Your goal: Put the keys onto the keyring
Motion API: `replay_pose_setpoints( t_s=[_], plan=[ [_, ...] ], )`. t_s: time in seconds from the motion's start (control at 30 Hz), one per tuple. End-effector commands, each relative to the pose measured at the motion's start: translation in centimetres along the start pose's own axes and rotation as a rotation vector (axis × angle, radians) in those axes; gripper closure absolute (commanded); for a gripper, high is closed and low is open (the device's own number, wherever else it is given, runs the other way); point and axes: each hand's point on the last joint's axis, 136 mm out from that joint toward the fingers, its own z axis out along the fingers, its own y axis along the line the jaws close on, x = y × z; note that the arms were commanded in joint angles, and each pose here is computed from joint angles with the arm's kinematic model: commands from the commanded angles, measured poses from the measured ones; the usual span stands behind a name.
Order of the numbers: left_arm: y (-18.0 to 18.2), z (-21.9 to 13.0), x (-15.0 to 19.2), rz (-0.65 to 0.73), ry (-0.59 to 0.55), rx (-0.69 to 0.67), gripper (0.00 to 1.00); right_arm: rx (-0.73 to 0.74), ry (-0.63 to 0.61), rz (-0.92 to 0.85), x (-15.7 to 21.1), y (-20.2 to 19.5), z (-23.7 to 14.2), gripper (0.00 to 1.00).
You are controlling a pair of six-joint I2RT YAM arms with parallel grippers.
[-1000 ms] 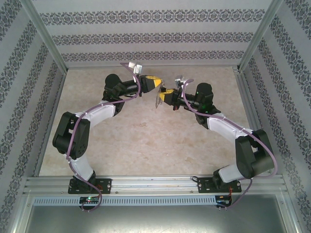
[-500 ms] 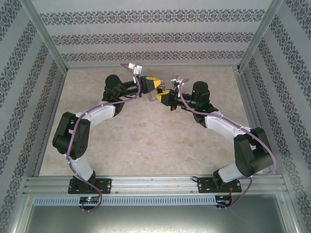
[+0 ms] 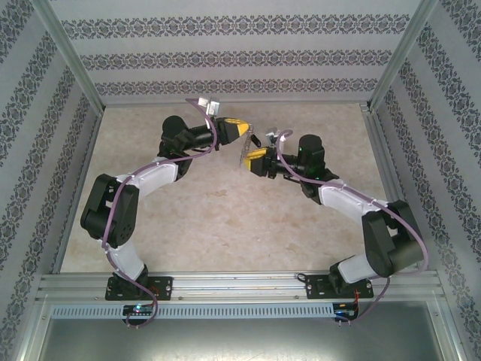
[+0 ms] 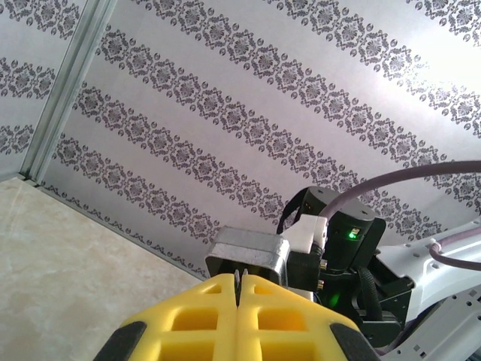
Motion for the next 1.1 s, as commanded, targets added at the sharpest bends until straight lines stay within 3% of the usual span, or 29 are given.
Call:
replay_pose_setpoints(
  t_s=[0.0, 0.37, 0.7, 1.07],
  plan=[
    [-2.3, 0.1, -1.7, 0.093, -0.036, 0.032, 1.00, 0.052, -0.065, -0.042, -1.5, 0.0, -2.3, 0.61],
    [-2.0, 0.0, -1.3, 0.078, -0.042, 0.034, 1.00, 0.201, -0.272, -0.017, -7.3, -0.3, -5.5, 0.61],
    [-2.2, 0.0, -1.0, 0.075, -0.033, 0.042, 1.00, 0.098, -0.388, 0.002, -12.1, 2.4, -5.0, 0.62],
    [-2.4, 0.0, -1.1, 0.073, -0.036, 0.048, 1.00, -0.050, -0.382, 0.038, -12.5, 3.2, -3.0, 0.72]
  ],
)
